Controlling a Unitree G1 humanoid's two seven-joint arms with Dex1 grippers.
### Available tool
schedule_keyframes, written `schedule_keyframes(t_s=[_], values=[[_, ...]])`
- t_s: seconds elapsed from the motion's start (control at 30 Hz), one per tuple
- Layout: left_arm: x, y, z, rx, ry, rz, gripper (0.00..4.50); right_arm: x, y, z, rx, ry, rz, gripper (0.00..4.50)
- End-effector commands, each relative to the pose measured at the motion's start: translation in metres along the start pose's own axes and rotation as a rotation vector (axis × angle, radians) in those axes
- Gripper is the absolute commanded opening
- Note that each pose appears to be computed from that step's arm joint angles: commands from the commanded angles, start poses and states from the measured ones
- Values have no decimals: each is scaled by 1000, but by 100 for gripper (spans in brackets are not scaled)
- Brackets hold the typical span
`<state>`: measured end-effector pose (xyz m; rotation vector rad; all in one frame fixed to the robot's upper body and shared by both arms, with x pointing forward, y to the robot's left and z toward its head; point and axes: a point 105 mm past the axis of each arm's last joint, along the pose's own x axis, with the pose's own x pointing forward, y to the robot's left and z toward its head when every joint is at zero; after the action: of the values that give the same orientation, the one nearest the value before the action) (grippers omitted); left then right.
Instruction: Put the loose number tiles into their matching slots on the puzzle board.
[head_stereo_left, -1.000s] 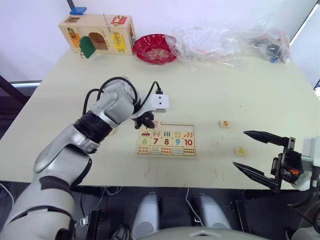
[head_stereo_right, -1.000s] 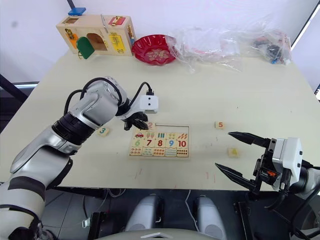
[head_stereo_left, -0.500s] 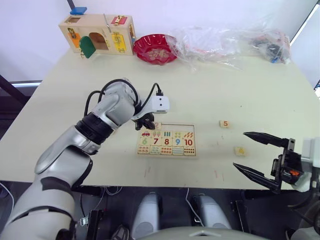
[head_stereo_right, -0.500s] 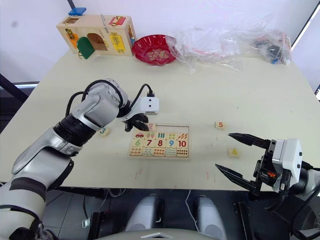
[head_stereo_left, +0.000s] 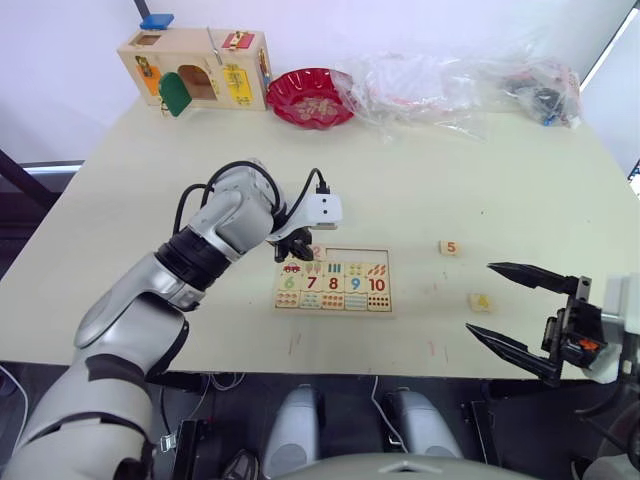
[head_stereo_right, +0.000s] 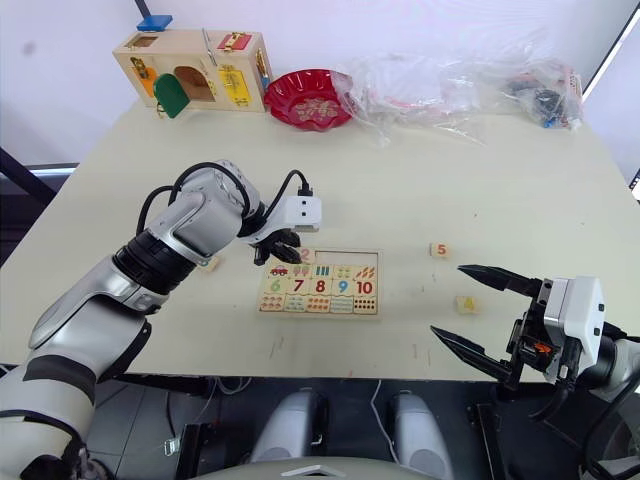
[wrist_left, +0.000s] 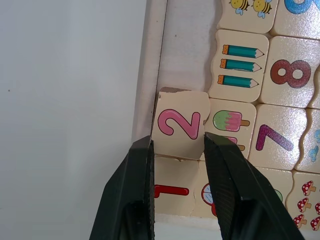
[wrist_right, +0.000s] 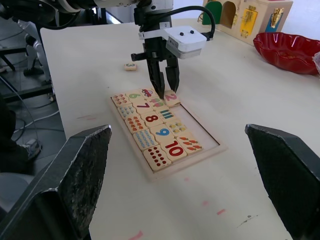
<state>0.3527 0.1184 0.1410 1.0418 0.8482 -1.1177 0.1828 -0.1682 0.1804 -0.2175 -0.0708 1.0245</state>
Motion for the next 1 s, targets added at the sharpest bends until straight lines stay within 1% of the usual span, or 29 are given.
schedule_keyframes(t_s=[0.03, 0.57, 0.6, 0.63, 0.7, 0.83, 0.93, 1.0], values=[[-4, 0, 1, 25, 6, 18, 95, 0, 2, 9, -30, -24, -4, 450], [-1, -1, -1, 25, 5, 17, 95, -1, 3, 8, -23, -20, -3, 450], [-1, 0, -1, 24, 4, 19, 196, -1, 3, 8, -22, -20, -3, 450], [-3, 1, 0, 27, -3, 24, 244, -1, 3, 8, -21, -20, -3, 450], [-9, 3, 1, 26, -18, 33, 327, -1, 4, 8, -20, -20, -3, 450], [-27, 6, -2, 24, -54, 16, 327, -1, 4, 8, -19, -21, -4, 450], [-41, 6, -3, 16, -114, -17, 327, -1, 4, 8, -19, -21, -4, 450], [-49, 10, -4, 17, -193, -23, 327, -2, 4, 7, -18, -21, -6, 450]])
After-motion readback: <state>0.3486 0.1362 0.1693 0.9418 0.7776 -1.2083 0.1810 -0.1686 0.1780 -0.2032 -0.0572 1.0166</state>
